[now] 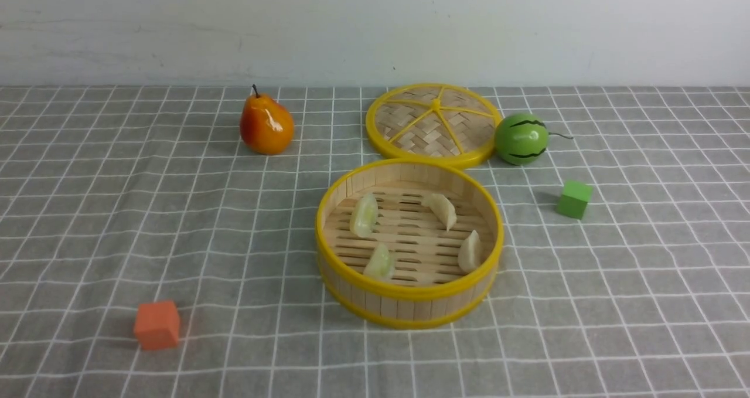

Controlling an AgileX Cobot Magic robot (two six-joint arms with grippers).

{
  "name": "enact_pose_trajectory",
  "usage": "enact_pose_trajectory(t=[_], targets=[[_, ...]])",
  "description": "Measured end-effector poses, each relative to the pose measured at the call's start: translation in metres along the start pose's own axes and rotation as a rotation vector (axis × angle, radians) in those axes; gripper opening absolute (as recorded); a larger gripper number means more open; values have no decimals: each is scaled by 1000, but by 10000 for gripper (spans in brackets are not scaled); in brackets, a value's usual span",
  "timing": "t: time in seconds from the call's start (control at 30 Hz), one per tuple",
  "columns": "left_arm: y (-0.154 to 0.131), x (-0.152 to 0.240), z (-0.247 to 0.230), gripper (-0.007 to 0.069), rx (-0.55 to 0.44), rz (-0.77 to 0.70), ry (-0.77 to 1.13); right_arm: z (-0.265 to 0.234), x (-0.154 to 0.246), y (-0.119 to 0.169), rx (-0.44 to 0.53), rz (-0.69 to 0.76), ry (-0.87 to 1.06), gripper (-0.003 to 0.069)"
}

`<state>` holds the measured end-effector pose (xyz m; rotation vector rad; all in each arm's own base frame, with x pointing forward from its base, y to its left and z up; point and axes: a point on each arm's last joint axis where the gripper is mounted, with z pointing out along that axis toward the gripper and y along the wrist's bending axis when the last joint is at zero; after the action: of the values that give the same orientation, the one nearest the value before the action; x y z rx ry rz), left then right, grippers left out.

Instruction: Put the dumplings into the steamer on the table with the grey tablecloth.

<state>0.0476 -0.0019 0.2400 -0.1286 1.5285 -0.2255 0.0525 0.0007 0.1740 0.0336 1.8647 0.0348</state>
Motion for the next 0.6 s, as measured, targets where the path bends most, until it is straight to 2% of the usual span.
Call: enact_pose_trajectory(t=[0.13,0.23,0.3,0.4,0.6], targets=[[5,26,6,129,-4,-12,7,0,0,0,0,0,0,29],[10,48,7,97,-35,-39,127,0,0,0,0,0,0,34],[12,61,4,44,-61,-83,254,0,0,0,0,0,0,39],[13,70,2,-14,-69,-87,354,0,0,0,0,0,0,41],[11,71,2,-14,-52,-86,365,0,0,0,0,0,0,50]])
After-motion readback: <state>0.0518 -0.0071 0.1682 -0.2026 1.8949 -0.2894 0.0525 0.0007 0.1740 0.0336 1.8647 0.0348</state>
